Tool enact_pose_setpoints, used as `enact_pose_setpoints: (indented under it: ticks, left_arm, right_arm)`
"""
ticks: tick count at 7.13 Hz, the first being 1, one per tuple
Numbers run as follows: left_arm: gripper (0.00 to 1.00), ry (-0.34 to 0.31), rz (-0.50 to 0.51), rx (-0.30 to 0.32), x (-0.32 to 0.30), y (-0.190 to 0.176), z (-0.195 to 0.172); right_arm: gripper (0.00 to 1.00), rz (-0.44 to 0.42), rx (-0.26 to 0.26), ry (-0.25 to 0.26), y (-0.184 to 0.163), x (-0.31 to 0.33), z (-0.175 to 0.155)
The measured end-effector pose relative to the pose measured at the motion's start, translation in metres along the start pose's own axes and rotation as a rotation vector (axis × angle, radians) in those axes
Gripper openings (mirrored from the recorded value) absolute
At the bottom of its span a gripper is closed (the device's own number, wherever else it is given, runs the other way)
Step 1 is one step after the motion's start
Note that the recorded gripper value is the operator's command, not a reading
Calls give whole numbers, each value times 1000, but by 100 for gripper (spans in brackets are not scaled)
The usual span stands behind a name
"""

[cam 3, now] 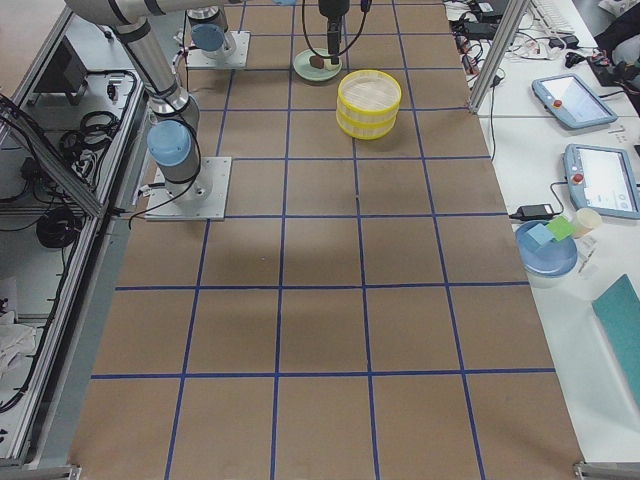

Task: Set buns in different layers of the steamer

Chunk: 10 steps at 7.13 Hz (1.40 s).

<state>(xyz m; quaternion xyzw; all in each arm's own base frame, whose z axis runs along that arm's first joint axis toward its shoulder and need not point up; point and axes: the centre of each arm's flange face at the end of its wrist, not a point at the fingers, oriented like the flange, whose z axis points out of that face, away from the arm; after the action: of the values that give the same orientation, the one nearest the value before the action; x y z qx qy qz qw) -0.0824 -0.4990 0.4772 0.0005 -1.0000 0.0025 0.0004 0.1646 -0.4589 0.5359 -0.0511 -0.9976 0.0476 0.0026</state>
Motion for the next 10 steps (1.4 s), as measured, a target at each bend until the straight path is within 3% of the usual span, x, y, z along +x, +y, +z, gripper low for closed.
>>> enact_pose_setpoints:
  ticks: [5, 7, 10]
  left_arm:
    - [100, 28, -148, -129, 1, -13, 93]
    - [100, 86, -219, -198, 7, -24, 127]
    - [100, 116, -249, -305, 10, -32, 188]
  right_arm:
    - [100, -6, -7, -1, -13, -3, 15]
    - [96, -28, 12, -1, -58, -22, 67]
    - [92, -23, -37, 8, -99, -56, 183]
